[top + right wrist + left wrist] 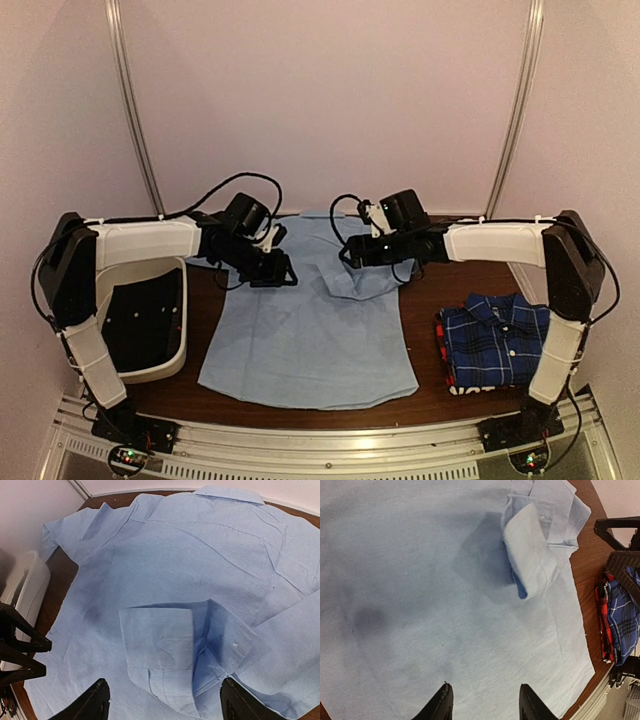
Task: Fold and stack the long sleeve shirts
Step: Place the sleeve at the center of the board, then pick up the sleeve from the center of the board.
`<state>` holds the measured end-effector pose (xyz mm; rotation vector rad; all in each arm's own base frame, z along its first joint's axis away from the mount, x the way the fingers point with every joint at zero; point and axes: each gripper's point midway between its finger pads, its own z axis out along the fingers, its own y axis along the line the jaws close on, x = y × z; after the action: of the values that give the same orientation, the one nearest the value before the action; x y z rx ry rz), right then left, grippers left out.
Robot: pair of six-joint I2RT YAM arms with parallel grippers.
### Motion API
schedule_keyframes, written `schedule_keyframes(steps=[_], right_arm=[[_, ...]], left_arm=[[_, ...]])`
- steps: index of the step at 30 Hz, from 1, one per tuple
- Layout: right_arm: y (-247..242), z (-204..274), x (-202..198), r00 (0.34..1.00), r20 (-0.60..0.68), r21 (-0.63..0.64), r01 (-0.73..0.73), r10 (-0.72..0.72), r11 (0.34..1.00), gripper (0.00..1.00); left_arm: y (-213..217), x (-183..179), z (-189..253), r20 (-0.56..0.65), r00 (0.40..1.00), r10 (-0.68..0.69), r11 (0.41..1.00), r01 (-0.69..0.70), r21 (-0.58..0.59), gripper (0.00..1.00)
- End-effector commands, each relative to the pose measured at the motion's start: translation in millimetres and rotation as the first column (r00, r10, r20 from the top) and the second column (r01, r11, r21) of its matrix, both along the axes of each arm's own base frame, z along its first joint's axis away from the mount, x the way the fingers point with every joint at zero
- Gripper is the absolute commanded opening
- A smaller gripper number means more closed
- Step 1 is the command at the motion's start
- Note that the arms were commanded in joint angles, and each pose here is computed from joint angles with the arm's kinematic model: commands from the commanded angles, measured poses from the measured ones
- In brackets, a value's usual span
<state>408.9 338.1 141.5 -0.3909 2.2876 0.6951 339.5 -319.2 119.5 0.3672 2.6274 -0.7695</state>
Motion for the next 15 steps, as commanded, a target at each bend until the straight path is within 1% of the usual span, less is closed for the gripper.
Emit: schedule_keyframes(steps=[1, 6, 9, 12, 15], right_arm=[[-20, 12, 8, 1.0, 0.026, -0.04, -0.001, 0.002, 0.999, 0.78], [-14, -12, 17, 0.999, -0.019, -0.073, -0.043, 0.042, 0.996, 0.77], [-5, -20, 20, 0.997, -0.038, -0.059, -0.071, 0.068, 0.996, 0.76], [5, -24, 24, 0.995, -0.051, -0.041, -0.093, 0.091, 0.995, 0.69], [13, -31, 32, 0.993, -0.055, -0.047, -0.106, 0.103, 0.993, 0.68]], left_arm=[[-7, 7, -1, 0.006, 1.0, -0.003, 0.999, 0.003, -0.045, 0.46], [-13, 4, -4, -0.013, 1.0, -0.014, 0.996, 0.013, -0.085, 0.47], [-16, 1, -9, -0.034, 0.999, -0.016, 0.994, 0.012, -0.104, 0.47], [-15, 3, -13, -0.041, 0.999, 0.002, 0.995, -0.007, -0.104, 0.47], [-13, 5, -17, -0.051, 0.998, 0.025, 0.994, -0.03, -0.101, 0.48]])
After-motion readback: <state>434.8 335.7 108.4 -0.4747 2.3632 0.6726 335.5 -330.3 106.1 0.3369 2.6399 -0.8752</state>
